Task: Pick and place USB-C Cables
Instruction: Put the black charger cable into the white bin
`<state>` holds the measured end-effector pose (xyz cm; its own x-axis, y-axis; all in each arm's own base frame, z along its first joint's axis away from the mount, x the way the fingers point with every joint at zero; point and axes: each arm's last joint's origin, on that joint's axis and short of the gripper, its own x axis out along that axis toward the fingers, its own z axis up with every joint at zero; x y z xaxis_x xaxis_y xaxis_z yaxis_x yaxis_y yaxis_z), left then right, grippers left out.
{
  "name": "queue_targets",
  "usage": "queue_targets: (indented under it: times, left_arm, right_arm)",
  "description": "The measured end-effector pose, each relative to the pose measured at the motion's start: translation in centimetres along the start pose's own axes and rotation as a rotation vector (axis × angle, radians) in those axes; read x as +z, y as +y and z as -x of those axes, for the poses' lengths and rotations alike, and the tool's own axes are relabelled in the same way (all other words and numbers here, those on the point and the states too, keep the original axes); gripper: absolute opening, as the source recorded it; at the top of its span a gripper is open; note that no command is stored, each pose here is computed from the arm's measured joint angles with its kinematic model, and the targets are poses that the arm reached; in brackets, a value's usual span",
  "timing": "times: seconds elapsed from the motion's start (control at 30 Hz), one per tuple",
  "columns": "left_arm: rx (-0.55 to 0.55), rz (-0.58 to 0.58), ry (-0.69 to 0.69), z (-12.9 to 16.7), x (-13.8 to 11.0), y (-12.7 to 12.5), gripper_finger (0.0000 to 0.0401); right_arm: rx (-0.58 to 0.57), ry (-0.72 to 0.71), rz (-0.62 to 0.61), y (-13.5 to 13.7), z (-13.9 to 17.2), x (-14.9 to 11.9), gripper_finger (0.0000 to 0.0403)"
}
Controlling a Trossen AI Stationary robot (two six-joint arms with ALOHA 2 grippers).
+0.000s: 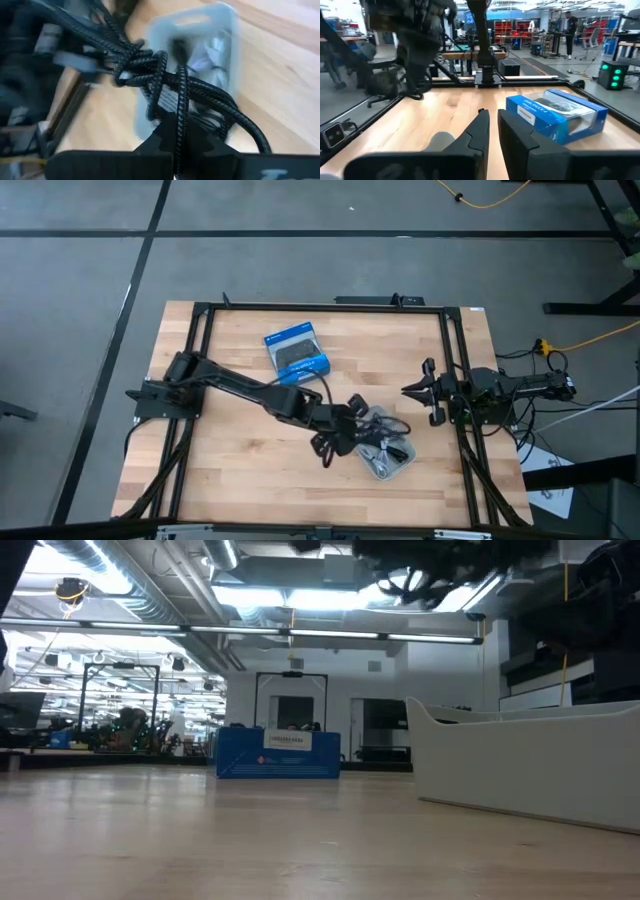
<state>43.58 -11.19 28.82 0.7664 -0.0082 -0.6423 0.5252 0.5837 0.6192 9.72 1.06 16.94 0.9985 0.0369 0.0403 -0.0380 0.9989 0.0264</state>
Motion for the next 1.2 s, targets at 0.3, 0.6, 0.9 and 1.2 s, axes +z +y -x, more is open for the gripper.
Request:
queue_targets:
  times: [0.3,0.6,0.9,1.2]
  left_arm:
    - [-0.093,-0.081,-0.045,-4.1,-1.8,-0.4,0.0000]
    - [-0.105,-0.137,-0.110,-7.7,-4.4,0.5,0.0000]
    - [-0.093,-0.164,-0.104,-8.0,-5.1,1.1,0.0000]
    - [-0.094,-0.241,-0.116,-7.8,-4.1,0.3,0.0000]
  right_arm:
    - [-0.009,-0.012,-0.026,0.0,0.0,0.1,0.0045]
    - [-0.009,-0.009,-0.032,0.0,0.1,0.1,0.0045]
    - [-0.009,-0.011,-0.026,0.0,0.0,0.1,0.0045]
    - [-0.009,-0.010,-0.025,0.0,0.0,0.1,0.0045]
